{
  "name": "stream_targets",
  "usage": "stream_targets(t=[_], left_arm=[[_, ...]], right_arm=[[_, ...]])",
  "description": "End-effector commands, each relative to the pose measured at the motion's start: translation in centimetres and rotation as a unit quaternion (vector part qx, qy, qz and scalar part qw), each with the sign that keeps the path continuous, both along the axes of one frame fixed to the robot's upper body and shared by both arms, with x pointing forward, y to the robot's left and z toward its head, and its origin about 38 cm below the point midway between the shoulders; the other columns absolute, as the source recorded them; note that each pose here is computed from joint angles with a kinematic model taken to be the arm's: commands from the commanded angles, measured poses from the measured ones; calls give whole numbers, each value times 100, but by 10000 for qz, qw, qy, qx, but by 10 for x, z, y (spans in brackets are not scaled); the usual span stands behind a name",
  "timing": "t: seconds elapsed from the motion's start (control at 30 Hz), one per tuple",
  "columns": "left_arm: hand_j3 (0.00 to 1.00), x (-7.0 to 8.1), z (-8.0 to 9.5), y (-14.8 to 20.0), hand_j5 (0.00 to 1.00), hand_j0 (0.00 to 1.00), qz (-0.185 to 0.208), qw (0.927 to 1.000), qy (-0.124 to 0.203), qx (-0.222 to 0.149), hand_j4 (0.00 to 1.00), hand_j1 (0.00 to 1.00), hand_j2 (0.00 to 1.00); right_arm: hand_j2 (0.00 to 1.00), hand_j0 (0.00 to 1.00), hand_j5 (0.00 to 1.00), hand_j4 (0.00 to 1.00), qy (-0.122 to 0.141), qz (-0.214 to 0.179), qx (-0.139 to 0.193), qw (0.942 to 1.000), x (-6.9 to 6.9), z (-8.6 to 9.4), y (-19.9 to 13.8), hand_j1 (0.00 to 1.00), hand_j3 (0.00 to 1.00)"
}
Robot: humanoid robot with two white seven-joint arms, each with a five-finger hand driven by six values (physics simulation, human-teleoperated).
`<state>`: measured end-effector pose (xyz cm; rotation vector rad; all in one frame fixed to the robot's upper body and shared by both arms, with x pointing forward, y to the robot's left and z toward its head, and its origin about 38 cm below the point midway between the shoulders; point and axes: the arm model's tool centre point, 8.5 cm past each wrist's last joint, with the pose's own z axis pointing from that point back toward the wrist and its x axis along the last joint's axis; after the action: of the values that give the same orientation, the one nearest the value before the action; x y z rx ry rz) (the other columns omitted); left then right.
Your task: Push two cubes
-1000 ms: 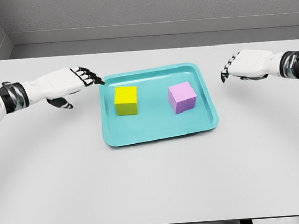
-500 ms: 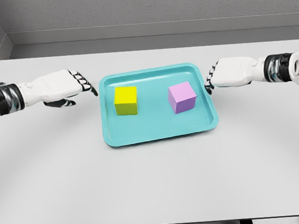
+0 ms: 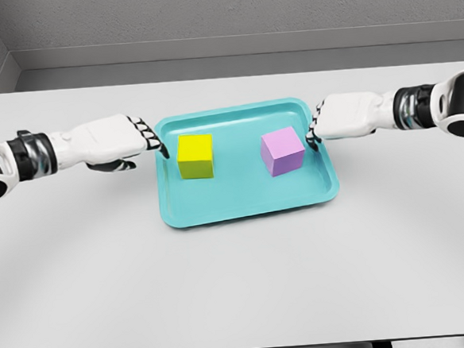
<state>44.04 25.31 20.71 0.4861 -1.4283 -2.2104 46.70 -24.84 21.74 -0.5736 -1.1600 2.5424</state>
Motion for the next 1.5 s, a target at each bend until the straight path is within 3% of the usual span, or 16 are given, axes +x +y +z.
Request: stream_targets(t=[0.0,0.33,0.93,1.1,1.33,1.47], left_arm=[[71,-2,-5,-8,71,71,-89,9999,44,15,71,71,71],[71,-1,-10,-13,71,71,-90,9999,60,29,71,71,71],[71,3,-16,-8,71,71,11,9999,86,137,71,71,71],[71,11,-29,5,71,71,267,9991,293,168,71,71,71],[71,20,-30,-12,71,71,239,9992,325,15,71,71,71],[71,25,-34,-7,71,71,348,9986,404,9,71,71,71]], right_arm=[[51,51,51,51,25,-8,-1,10000,0,-2,0,51,51],[48,48,48,48,90,58,-11,9999,2,-9,12,48,48],[46,46,46,46,57,204,5,9998,-1,-5,18,46,46],[43,43,43,43,39,194,-14,9998,-2,-3,15,43,43],[43,43,43,43,-81,203,-33,9998,-2,8,11,43,43],[40,40,40,40,-31,70,-95,9999,3,4,4,40,40]])
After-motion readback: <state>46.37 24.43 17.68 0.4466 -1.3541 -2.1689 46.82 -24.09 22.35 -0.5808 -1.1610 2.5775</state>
